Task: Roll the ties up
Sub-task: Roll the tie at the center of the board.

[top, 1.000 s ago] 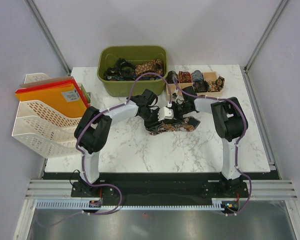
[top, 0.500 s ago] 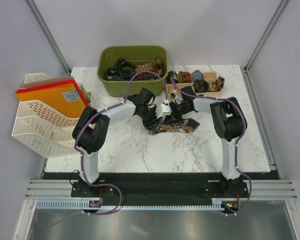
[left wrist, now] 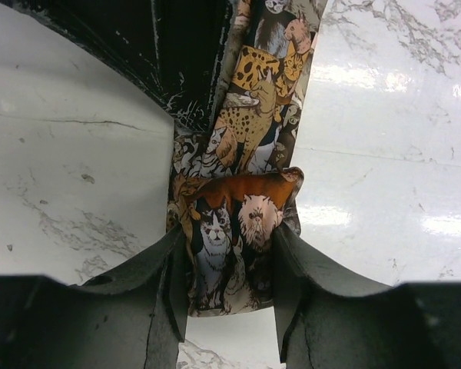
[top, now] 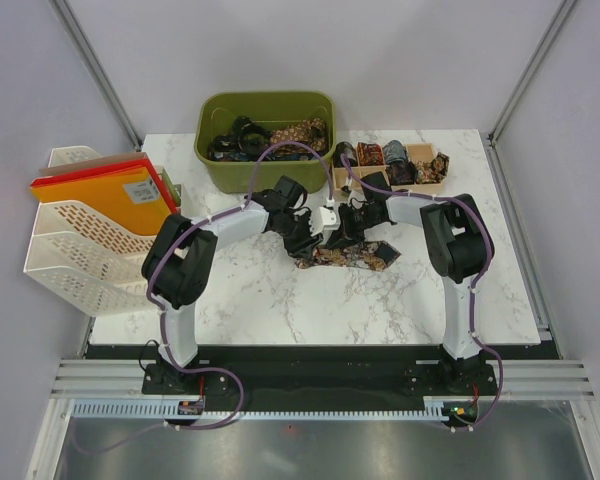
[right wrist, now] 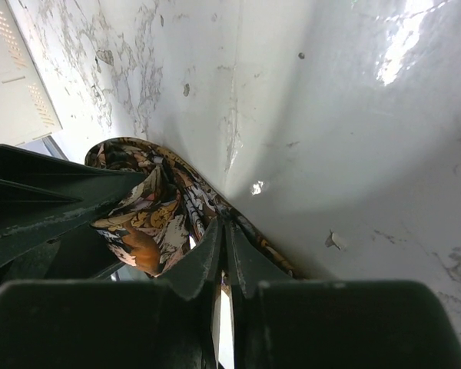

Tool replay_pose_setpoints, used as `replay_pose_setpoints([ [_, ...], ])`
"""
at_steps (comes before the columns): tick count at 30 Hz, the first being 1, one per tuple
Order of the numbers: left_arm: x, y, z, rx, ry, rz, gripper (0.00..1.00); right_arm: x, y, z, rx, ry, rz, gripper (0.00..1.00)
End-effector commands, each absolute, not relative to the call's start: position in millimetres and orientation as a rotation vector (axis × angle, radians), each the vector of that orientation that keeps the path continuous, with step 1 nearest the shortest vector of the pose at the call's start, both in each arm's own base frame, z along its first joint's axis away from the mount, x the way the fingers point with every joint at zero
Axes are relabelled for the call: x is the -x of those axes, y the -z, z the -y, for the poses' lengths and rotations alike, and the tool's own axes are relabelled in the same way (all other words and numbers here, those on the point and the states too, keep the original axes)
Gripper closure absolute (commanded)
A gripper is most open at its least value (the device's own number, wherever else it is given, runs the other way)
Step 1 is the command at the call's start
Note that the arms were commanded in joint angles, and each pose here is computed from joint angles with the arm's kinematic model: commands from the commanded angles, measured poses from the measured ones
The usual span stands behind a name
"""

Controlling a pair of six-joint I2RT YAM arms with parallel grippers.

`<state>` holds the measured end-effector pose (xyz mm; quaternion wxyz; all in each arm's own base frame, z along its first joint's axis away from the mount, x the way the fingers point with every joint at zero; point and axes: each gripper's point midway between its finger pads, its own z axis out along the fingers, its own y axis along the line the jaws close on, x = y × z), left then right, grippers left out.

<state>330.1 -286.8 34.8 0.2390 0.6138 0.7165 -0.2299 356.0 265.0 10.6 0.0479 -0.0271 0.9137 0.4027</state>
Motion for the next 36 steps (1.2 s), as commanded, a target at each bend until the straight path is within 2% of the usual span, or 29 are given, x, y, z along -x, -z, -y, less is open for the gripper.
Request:
replay_pose_setpoints([
  [1,-311.5,2.7,256.3,-1.864,0.591,-2.048,0.98,-325.3,38.7,-239.9,0.081,-1.025,-2.976,0.87],
  [4,-302.5,7.8,255.7,-1.929,0.595,-2.034,0.98,-345.5,-1.5,-252.3,0.102,-1.189,-2.834,0.80],
  [8,-297.3,14.1,254.2,-1.952,0.597,-2.051,0.98,-364.1,-49.9,-261.1,0.120,-1.329,-2.701,0.58],
  [11,-299.4,14.0,256.0,-1.946,0.599,-2.051,0.98,-363.7,-69.8,-266.6,0.124,-1.389,-2.664,0.49],
  [16,-299.8,13.6,257.1,-1.943,0.603,-2.054,0.98,-350.2,-82.5,-274.0,0.124,-1.449,-2.664,0.47],
  [19,-298.9,13.9,256.4,-1.946,0.606,-2.057,0.98,-337.3,-79.9,-274.5,0.129,-1.454,-2.697,0.51],
  [23,-299.0,13.9,256.4,-1.948,0.605,-2.056,0.98,-320.1,-64.3,-247.2,0.180,-1.333,-2.810,0.61],
  [25,-298.1,13.0,256.8,-1.947,0.612,-2.054,0.98,-306.5,-55.9,-231.8,0.215,-1.260,-2.872,0.62],
  [29,-297.6,12.4,257.5,-1.943,0.619,-2.055,0.98,-301.5,-50.7,-227.5,0.224,-1.235,-2.868,0.60],
  [36,-298.4,15.7,255.6,-1.957,0.607,-2.062,0.98,-332.2,-68.0,-276.4,0.168,-1.405,-2.691,0.54],
])
